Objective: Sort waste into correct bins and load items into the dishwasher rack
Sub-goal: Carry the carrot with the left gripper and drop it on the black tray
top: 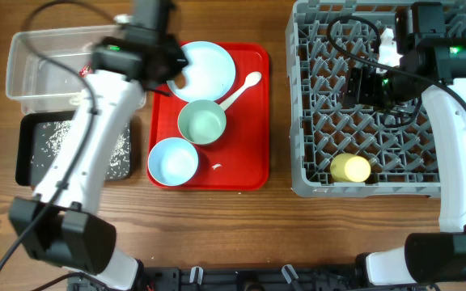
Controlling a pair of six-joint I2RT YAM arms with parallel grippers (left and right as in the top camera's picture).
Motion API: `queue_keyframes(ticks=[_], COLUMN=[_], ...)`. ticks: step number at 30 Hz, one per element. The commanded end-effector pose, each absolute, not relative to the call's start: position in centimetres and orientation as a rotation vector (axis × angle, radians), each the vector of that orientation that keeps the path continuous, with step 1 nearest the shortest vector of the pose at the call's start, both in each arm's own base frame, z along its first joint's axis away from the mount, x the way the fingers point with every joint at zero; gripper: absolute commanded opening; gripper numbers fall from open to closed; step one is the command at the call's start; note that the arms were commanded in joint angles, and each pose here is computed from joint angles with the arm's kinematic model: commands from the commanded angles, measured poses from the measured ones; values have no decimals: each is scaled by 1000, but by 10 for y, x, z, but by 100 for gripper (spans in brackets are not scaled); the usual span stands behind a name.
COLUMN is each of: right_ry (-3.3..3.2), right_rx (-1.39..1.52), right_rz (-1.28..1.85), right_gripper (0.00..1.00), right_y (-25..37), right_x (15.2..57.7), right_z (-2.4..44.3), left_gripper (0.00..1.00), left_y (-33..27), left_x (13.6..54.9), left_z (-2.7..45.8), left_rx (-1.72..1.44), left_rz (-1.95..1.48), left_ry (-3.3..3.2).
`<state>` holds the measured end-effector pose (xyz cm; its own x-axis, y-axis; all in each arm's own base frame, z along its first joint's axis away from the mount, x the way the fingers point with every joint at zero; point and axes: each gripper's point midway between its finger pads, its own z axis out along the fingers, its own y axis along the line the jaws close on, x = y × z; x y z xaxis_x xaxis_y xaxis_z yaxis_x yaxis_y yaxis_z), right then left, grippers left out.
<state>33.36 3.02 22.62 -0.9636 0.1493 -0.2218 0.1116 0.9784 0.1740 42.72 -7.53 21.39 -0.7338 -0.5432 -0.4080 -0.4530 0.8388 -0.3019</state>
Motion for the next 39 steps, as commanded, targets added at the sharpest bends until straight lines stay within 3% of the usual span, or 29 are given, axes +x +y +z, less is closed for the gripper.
queue_keyframes(ticks=[1, 6, 15, 22, 31, 34, 39], right_ry=[2877, 2877, 2877, 2877, 2880, 2880, 2873], right_rx=[169, 170, 205, 207, 207, 207, 217], right_rz=[258, 262, 267, 267, 267, 267, 270], right_gripper=[82, 82, 82, 82, 82, 82, 82], right_y=[34, 35, 35, 35, 35, 35, 35], right_x=[337, 337, 337, 337, 336, 336, 337], right_z=[229, 229, 229, 229, 229, 229, 230], left_gripper=[5, 12, 12, 11, 14, 19, 37], left_y=[2, 80, 145, 151, 155, 156, 151], left_x=[414, 385, 334, 312, 321, 324, 328], left_z=[217, 202, 143, 83, 36, 29, 29], left_rx=[-1103, -1544, -1929, -2000, -1935, -1916, -1903], left_rz=[-175, -102, 5, 37, -17, -34, -79], left_ry=[2436, 2299, 2174, 2176, 2094, 2070, 2089])
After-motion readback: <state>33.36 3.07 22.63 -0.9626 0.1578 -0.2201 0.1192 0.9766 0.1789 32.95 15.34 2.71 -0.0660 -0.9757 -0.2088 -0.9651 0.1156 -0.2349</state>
